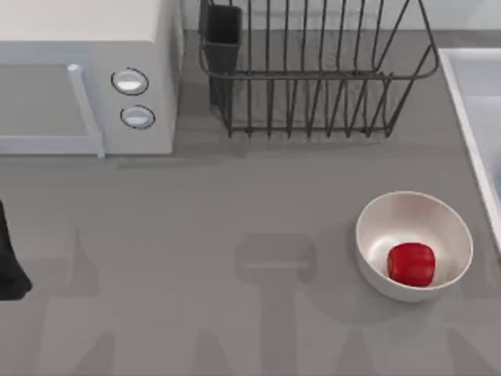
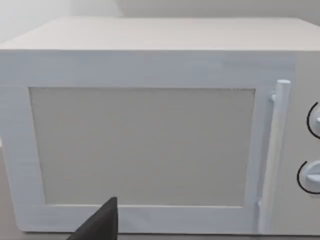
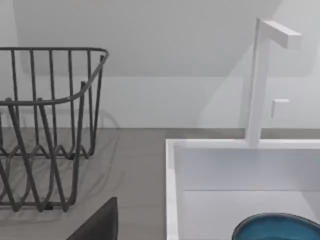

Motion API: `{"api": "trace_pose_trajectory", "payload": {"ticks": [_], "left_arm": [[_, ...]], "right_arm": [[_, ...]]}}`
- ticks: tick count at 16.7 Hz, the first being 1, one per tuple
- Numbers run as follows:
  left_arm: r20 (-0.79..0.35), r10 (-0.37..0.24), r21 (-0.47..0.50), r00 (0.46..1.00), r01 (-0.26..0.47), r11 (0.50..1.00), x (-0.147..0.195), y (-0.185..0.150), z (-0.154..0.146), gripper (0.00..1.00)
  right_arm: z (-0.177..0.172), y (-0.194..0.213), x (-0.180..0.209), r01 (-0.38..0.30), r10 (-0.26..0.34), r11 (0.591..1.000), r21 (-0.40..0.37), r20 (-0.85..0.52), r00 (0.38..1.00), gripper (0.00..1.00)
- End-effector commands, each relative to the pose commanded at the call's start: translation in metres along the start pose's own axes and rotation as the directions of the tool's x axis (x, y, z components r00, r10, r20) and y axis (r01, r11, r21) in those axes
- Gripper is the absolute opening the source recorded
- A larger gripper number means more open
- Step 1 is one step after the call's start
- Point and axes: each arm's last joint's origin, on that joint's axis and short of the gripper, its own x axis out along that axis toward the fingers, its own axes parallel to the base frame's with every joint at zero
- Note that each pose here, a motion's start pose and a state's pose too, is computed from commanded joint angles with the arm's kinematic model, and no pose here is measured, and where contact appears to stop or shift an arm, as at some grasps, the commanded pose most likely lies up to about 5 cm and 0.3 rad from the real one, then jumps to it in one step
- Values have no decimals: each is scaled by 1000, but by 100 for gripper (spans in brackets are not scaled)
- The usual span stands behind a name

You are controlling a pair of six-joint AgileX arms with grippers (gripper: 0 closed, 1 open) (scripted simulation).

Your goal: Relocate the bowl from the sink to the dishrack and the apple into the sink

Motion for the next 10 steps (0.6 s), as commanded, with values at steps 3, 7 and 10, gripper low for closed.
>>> {"api": "trace_pose_trajectory", "payload": {"ticks": [3,7,10], "left_arm": [[0,0,0,1000,0,1000,0,0,0,100],[0,0,0,1000,0,1000,0,0,0,100],[0,0,0,1000,0,1000,0,0,0,100]], "right_arm": [[2,0,0,3,-3,1000,-2,-4,1000,100],[29,-3,3,29,-31,999,-28,-77,997,100],[64,-6,15,49,-60,997,-62,-189,980,100]]}}
